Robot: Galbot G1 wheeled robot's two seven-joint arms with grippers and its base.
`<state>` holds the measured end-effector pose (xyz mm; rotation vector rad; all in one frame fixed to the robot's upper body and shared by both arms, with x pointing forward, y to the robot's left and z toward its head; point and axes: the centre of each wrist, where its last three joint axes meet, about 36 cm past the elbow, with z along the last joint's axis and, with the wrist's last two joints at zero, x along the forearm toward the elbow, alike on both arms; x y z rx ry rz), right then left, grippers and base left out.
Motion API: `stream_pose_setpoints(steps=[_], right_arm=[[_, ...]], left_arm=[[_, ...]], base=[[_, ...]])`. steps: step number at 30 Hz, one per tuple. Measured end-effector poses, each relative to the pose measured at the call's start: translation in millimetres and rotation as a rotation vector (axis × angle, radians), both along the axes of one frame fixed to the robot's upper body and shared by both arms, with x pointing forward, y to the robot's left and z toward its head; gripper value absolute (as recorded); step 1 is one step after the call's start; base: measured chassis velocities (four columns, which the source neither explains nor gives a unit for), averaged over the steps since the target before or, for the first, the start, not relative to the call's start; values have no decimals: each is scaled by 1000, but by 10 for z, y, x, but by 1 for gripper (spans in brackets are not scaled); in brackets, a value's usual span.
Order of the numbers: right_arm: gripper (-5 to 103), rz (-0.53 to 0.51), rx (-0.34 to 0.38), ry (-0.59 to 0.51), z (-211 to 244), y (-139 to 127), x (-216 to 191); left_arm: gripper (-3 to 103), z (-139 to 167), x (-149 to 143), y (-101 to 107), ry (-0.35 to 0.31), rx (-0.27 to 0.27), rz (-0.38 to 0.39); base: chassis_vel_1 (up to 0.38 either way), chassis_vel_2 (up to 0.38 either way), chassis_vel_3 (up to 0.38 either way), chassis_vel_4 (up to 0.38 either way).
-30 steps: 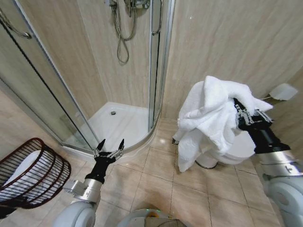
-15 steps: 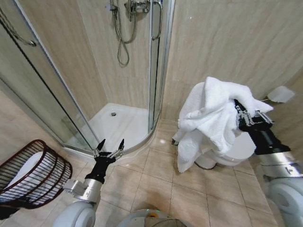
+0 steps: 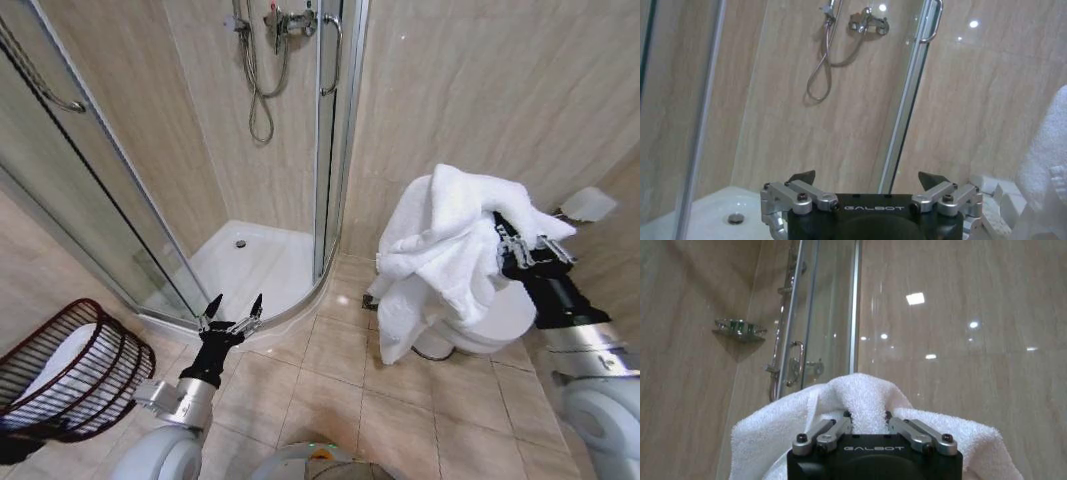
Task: Discard the used towel into the hamper.
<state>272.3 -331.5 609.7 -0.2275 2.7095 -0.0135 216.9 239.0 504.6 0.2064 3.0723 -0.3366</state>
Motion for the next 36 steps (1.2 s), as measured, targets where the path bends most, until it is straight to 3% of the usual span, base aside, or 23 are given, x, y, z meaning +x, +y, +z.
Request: stream_pose_setpoints(steps=[36], right_arm=[[14, 0, -13, -19, 25, 19, 27]], left_arm=[[100, 0, 0, 0, 0, 0, 0]], base=[[0, 0, 0, 0]])
